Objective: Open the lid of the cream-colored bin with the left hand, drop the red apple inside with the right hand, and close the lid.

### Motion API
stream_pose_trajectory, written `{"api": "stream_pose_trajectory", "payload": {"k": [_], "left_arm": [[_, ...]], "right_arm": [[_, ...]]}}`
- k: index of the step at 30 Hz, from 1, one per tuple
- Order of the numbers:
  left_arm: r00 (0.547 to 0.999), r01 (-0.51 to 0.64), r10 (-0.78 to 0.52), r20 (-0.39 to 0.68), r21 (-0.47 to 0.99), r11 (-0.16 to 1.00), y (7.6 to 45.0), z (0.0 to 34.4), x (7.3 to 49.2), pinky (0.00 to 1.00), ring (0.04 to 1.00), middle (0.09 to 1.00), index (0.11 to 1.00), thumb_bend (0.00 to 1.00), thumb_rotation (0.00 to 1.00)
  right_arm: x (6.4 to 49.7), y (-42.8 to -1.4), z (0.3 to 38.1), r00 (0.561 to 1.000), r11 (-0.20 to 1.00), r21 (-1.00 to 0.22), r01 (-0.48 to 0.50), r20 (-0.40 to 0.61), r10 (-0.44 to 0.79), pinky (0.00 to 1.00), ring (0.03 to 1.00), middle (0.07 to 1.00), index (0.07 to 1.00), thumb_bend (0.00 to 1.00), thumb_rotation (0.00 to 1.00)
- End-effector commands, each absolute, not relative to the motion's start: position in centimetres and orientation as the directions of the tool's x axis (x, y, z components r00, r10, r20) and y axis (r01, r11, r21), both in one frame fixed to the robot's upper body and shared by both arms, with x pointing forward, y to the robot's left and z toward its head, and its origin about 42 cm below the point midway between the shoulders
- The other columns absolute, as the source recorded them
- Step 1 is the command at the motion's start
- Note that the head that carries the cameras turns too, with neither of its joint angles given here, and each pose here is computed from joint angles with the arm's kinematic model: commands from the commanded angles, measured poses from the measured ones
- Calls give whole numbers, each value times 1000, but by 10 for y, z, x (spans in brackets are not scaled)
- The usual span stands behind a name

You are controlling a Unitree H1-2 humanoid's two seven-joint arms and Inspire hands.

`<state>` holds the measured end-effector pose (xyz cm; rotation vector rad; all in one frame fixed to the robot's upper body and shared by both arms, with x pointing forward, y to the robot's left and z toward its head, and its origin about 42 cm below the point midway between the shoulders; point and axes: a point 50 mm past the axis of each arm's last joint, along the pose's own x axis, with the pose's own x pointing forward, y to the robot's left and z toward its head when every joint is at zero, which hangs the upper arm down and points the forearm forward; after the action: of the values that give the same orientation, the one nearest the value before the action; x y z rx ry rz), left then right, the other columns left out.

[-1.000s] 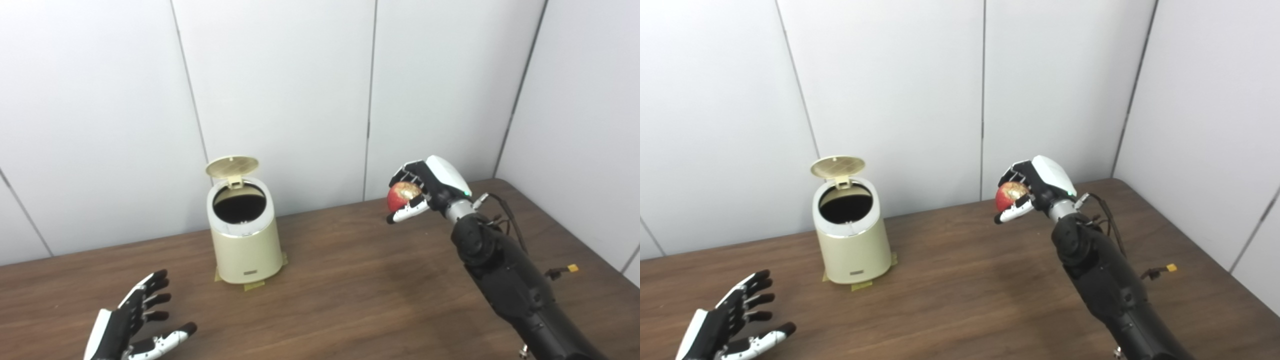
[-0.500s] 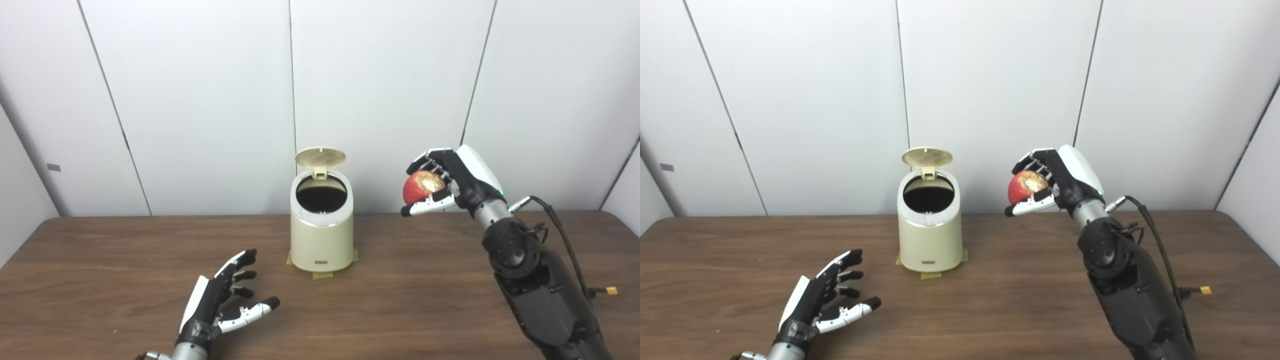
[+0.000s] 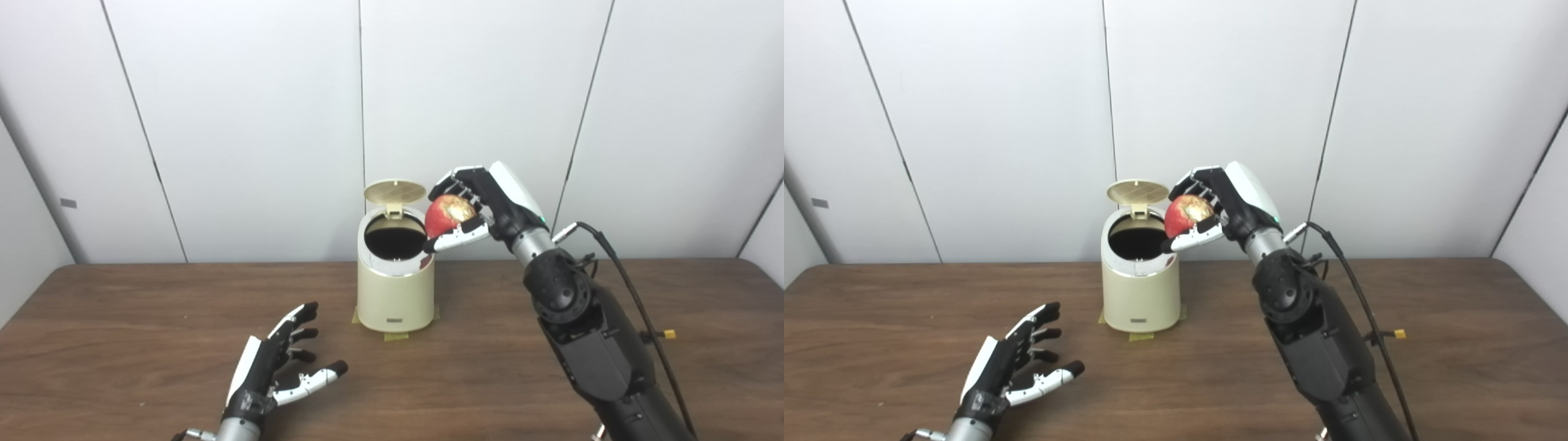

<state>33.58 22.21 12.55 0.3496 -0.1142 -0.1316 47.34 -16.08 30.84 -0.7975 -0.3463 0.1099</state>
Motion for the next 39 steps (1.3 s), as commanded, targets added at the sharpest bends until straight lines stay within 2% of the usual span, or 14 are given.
{"api": "stream_pose_trajectory", "payload": {"k": [1, 14, 23, 32, 39], "left_arm": [[974, 108, -168, 154, 336, 936, 211, 142, 345, 646, 817, 904, 902, 732, 161], [974, 90, -155, 163, 346, 934, 206, 145, 346, 646, 808, 885, 895, 747, 186], [974, 85, -150, 169, 341, 936, 204, 147, 345, 629, 802, 885, 894, 749, 189], [974, 81, -150, 172, 354, 932, 203, 148, 344, 649, 809, 882, 894, 748, 203], [973, 81, -151, 175, 352, 933, 203, 148, 344, 660, 809, 879, 890, 752, 198]], "right_arm": [[478, -145, 350, 890, 706, -701, 103, 381, 249, 247, 349, 473, 552, 508, 0], [484, -118, 350, 879, 727, -686, 42, 371, 299, 257, 356, 478, 550, 508, 0], [488, -105, 344, 896, 731, -682, 5, 328, 300, 272, 363, 482, 543, 510, 0], [491, -100, 336, 898, 706, -708, 17, 322, 301, 274, 358, 476, 548, 509, 0], [493, -97, 324, 875, 667, -743, 56, 359, 326, 272, 355, 475, 553, 508, 0]]}}
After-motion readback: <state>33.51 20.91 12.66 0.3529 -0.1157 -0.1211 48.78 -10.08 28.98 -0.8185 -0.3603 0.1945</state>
